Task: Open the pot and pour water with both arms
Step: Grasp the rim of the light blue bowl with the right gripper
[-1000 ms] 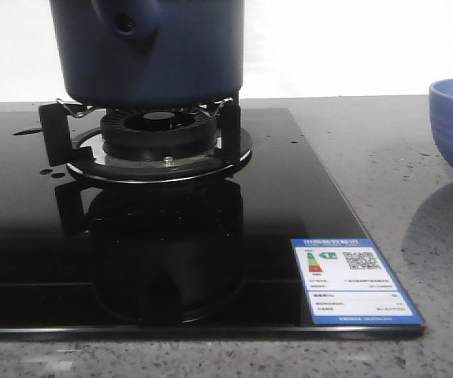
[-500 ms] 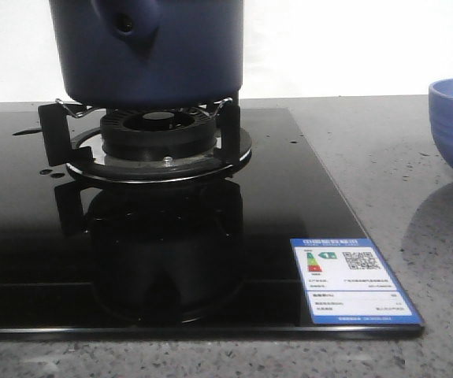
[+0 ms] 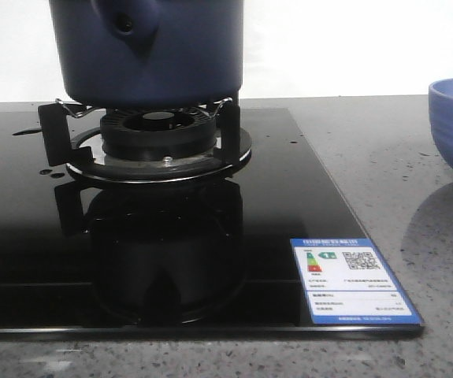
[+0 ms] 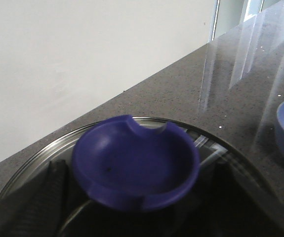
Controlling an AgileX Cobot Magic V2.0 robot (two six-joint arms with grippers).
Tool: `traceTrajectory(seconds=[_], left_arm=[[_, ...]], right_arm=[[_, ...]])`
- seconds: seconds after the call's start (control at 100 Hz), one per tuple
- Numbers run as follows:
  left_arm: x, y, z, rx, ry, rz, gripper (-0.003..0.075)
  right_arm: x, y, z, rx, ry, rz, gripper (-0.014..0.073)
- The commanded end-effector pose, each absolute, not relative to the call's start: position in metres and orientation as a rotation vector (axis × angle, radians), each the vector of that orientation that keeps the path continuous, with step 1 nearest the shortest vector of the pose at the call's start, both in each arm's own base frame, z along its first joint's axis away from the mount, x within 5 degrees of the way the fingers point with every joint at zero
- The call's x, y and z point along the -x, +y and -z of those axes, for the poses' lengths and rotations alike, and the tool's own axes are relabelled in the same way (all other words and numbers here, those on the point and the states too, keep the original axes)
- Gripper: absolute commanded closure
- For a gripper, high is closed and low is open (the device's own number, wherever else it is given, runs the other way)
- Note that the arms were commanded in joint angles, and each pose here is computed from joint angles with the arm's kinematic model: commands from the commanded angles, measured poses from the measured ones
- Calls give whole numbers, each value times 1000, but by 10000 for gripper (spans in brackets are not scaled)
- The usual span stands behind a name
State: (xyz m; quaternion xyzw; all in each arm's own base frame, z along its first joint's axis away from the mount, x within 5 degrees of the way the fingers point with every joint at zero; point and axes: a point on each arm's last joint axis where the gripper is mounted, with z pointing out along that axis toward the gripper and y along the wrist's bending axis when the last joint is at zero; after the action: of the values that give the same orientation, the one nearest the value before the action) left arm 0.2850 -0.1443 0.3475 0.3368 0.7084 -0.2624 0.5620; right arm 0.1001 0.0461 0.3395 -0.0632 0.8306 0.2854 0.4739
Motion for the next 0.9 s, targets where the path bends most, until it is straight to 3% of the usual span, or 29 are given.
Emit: traceTrajectory(seconds=[0.0, 0.4, 0.69, 0.89], left_arm=[[-285, -145, -367, -746, 1603, 663, 189], [-296, -151, -357, -713, 1585, 726, 197], [-295, -152, -358, -718, 1576, 750, 419], [-294, -151, -363, -674, 1563, 780, 505]], right_arm=[[-102, 46, -354, 134, 1948, -715, 122], [-102, 47, -355, 126, 1939, -727, 122], [-102, 46, -356, 119, 1931, -721, 122], [-103, 46, -356, 115, 1927, -726, 122]])
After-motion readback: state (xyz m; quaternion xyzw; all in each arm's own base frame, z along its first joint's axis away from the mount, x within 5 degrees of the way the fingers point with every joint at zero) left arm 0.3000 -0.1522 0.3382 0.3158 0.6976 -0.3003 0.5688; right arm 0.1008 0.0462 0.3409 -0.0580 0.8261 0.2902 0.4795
